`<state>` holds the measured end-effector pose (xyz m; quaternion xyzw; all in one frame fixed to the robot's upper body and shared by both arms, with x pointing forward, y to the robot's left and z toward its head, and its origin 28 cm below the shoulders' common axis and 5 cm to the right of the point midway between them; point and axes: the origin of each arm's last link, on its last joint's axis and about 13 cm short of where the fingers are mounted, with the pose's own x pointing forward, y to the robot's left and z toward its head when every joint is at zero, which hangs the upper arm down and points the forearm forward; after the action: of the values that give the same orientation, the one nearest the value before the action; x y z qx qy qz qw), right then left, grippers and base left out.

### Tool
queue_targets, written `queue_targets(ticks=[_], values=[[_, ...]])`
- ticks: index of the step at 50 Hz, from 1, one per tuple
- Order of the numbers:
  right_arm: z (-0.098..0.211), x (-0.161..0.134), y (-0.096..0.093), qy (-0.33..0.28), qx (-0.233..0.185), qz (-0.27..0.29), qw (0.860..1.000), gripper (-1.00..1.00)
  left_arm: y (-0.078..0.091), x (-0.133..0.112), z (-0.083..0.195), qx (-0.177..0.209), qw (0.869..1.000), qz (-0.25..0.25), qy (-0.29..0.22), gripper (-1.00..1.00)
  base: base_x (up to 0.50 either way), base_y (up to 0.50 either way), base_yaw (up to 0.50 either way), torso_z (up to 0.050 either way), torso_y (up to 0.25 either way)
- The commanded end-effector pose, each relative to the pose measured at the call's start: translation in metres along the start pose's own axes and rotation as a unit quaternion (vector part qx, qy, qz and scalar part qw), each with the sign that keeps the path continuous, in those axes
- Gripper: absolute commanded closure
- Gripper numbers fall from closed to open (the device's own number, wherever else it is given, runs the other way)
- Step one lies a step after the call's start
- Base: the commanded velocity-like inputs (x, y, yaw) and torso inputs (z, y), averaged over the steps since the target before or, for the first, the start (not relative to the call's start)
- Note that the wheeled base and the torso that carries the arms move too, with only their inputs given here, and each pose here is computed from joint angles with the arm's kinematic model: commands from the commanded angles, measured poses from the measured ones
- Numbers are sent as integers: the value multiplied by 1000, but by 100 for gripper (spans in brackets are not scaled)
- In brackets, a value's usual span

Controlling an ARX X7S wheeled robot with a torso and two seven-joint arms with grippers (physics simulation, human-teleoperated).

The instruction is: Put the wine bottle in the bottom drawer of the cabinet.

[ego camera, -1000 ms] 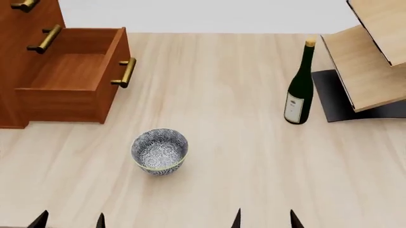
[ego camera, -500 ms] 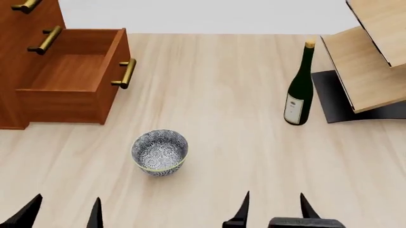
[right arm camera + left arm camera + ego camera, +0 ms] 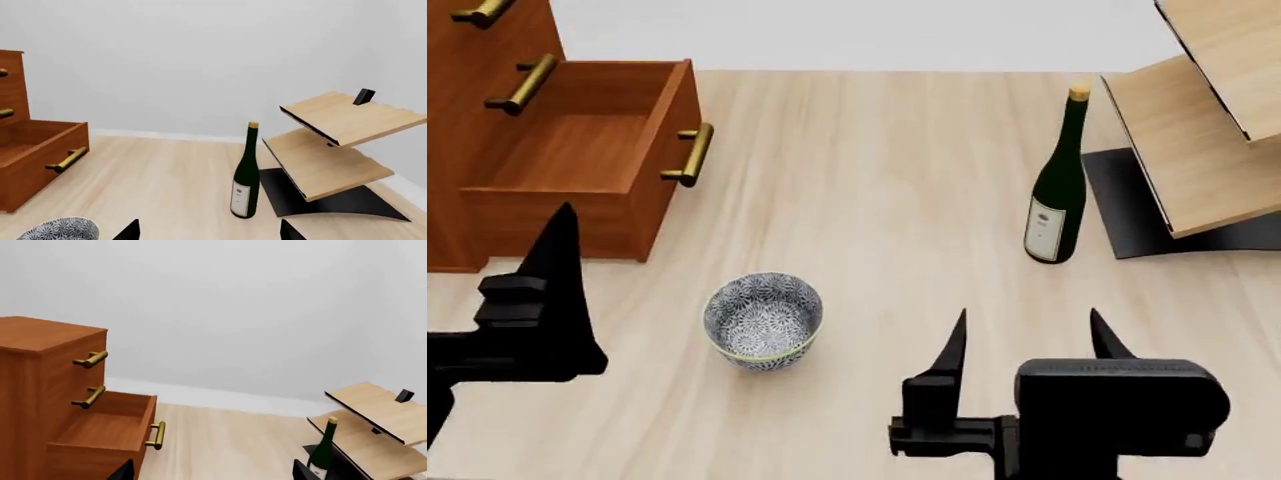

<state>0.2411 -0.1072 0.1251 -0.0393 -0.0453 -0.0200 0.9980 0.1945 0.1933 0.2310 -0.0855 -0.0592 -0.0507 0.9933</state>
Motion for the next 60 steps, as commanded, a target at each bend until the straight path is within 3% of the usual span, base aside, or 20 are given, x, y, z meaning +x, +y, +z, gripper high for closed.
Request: queue_targets(ticks=[1, 6, 9, 35, 37, 39, 46, 50, 54, 56, 59, 60], values=[[42, -1, -4, -16, -9, 5, 1000, -100, -8, -10, 41, 67, 997, -13, -30, -100, 0, 0, 0, 50, 0], [61, 6, -5, -23, -27, -2, 999, -100, -11, -11, 50, 72, 997, -13, -33, -100, 0, 0, 0, 50, 0], [66, 10, -6, -19, -18, 1, 1000, -100, -13, -11, 55, 72, 997, -10, -35, -100, 0, 0, 0, 50, 0], [58, 11, -6, -18, -14, 0, 1000, -100, -15, -13, 49, 75, 996, -17, -34, -100, 0, 0, 0, 50, 0], [57, 11, -5, -25, -30, 0, 999, -100, -13, -15, 51, 61, 997, -11, -41, -100, 0, 0, 0, 42, 0], [59, 10, -3, -25, -20, 8, 999, -100, -10, -12, 60, 43, 998, 0, -39, -100, 0, 0, 0, 7, 0], [63, 11, -2, -32, -28, 15, 999, -100, 17, -12, 58, 12, 993, 96, -63, -100, 0, 0, 0, 0, 0], [64, 10, -4, -33, -30, 14, 999, -100, 36, -10, 64, -7, 983, 152, -102, -100, 0, 0, 0, 0, 0], [62, 11, -6, -32, -38, 10, 999, -100, 62, -10, 67, -40, 964, 215, -153, -100, 0, 0, 0, 0, 0], [61, 12, -7, -30, -38, 8, 999, -100, 75, -13, 71, -78, 951, 235, -185, -100, 0, 0, 0, 0, 0], [62, 12, -8, -31, -43, 6, 999, -100, 89, -20, 81, -167, 936, 212, -227, -100, 0, 0, 0, 0, 0], [62, 12, -8, -31, -43, 6, 999, -100, 93, -21, 79, -170, 931, 218, -237, -100, 0, 0, 0, 0, 0]])
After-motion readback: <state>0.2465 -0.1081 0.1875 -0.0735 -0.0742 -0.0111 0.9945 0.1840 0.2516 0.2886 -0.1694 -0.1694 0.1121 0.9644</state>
